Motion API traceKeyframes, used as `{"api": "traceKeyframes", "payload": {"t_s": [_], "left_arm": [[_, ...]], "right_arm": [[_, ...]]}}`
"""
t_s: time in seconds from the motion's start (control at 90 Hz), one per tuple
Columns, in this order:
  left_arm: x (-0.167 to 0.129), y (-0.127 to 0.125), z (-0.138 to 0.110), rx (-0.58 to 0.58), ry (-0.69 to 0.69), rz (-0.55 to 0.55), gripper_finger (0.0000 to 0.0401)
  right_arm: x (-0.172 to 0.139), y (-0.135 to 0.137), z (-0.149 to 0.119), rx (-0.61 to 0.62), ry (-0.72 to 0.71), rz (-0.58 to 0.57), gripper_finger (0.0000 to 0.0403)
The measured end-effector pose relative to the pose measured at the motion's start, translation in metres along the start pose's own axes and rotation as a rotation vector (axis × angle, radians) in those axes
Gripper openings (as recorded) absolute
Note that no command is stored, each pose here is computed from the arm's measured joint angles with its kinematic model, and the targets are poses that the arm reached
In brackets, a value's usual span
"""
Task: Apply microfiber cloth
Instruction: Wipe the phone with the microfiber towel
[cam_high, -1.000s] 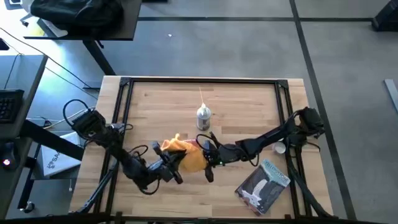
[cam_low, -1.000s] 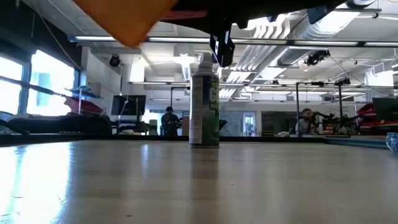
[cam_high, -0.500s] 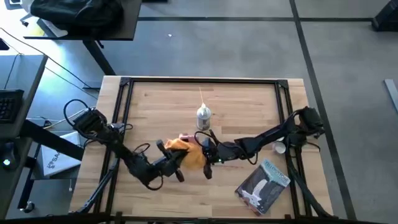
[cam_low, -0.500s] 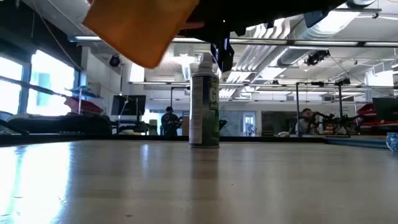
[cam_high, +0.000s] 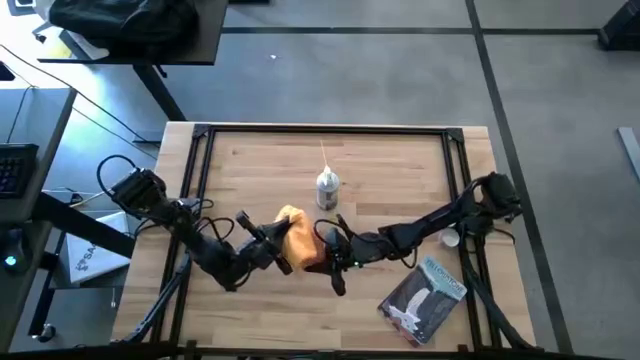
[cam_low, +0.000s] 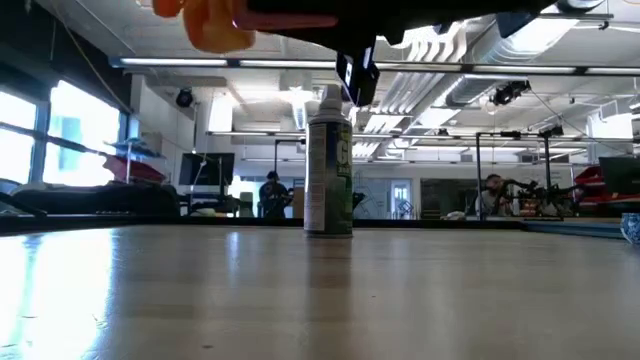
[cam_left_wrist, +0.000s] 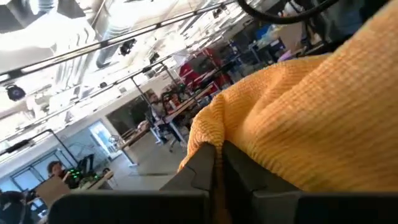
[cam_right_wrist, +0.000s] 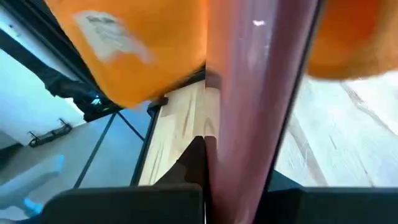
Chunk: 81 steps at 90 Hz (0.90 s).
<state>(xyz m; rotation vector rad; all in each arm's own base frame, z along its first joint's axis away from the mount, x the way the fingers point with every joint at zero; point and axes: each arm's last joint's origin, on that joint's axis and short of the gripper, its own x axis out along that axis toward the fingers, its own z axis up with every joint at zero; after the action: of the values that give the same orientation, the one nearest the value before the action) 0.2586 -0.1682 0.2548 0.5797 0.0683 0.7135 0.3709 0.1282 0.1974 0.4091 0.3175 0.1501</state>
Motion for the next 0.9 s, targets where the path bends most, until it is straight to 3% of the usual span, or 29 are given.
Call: {"api": "traceKeyframes", "payload": {"t_s": [0.289,0.489,0.633,0.9], "left_arm": [[-0.003,-0.009,-0.003,-0.032,-0.012,-0.049,0.0],[-0.015,-0.003,0.014,-0.022,-0.032,-0.046,0.0],[-0.022,-0.005,0.023,-0.049,-0.136,-0.109,0.0],[-0.003,-0.025,0.005,-0.055,-0.08,-0.189,0.0]], "right_arm": [[0.0,0.0,0.0,0.003,-0.003,-0.009,0.0005],[0.0,-0.001,-0.001,0.002,0.004,-0.02,0.0005],[0.0,-0.002,0.0,0.011,-0.001,-0.03,0.0005],[0.0,-0.002,0.0,0.017,-0.004,-0.032,0.0005]]}}
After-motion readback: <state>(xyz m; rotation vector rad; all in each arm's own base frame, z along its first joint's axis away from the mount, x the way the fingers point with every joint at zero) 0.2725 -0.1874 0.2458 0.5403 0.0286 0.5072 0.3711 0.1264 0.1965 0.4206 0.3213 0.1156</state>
